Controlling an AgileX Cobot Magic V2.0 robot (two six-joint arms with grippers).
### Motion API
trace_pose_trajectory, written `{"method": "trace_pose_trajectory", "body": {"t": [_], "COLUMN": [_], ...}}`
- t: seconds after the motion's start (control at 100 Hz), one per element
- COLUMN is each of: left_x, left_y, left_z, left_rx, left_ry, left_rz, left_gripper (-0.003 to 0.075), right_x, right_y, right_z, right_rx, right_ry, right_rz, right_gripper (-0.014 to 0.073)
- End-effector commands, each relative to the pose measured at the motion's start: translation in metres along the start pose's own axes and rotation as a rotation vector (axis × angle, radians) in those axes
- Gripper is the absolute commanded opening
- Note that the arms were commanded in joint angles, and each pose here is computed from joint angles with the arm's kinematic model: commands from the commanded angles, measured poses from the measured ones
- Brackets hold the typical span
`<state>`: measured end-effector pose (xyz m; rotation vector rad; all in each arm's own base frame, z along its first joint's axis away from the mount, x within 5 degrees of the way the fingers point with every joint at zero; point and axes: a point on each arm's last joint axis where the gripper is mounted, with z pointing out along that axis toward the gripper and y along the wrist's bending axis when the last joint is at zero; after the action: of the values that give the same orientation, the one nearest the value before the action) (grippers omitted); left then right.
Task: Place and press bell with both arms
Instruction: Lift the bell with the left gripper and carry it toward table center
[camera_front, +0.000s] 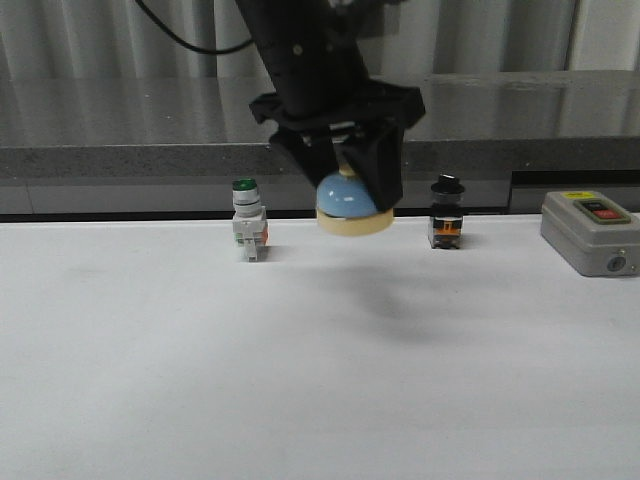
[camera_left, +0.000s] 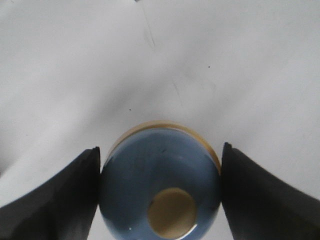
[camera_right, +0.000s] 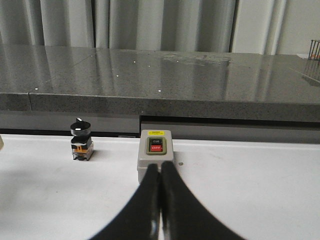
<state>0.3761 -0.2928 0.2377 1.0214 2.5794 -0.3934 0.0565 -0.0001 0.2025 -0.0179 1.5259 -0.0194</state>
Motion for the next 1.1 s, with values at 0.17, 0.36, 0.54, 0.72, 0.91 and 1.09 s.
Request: {"method": "trace_pose_trajectory", "body": {"t": [0.17, 0.36, 0.54, 0.72, 0.91, 1.09], "left_x": [-0.009, -0.006, -0.005, -0.005, -0.008, -0.014], "left_y": [-0.002, 0.000, -0.001, -0.001, -0.003, -0.008], "left_z": [0.014, 0.023, 0.023, 0.021, 0.005, -0.027], "left_rx": [0.009, 0.011, 0.016, 0.018, 0.013, 0.005], "left_ry": [-0.062, -0.042, -0.028, -0.020, -0.054, -0.124], "left_rz": [-0.020, -0.024, -0.025, -0.024, -0.016, -0.003], "left_gripper": [0.0323, 0.0362, 0.0488, 0.0504, 0.0495, 0.0309], "right_x": [-0.013, -0.013, -0.013, -0.013, -0.013, -0.013], "right_y": [0.000, 0.000, 0.000, 0.000, 0.000, 0.000], "right_z": [-0.002, -0.002, -0.002, -0.002, -0.002, -0.002], "right_rx": [0.007, 0.007, 0.007, 0.007, 0.007, 0.007], "right_ry": [-0.109, -0.109, -0.109, -0.109, -0.109, -0.109], "right_rz": [-0.002, -0.002, -0.002, -0.002, -0.002, -0.002], "right_gripper": [-0.0060, -0.0060, -0.0060, -0.0060, -0.0060, -0.0060]}}
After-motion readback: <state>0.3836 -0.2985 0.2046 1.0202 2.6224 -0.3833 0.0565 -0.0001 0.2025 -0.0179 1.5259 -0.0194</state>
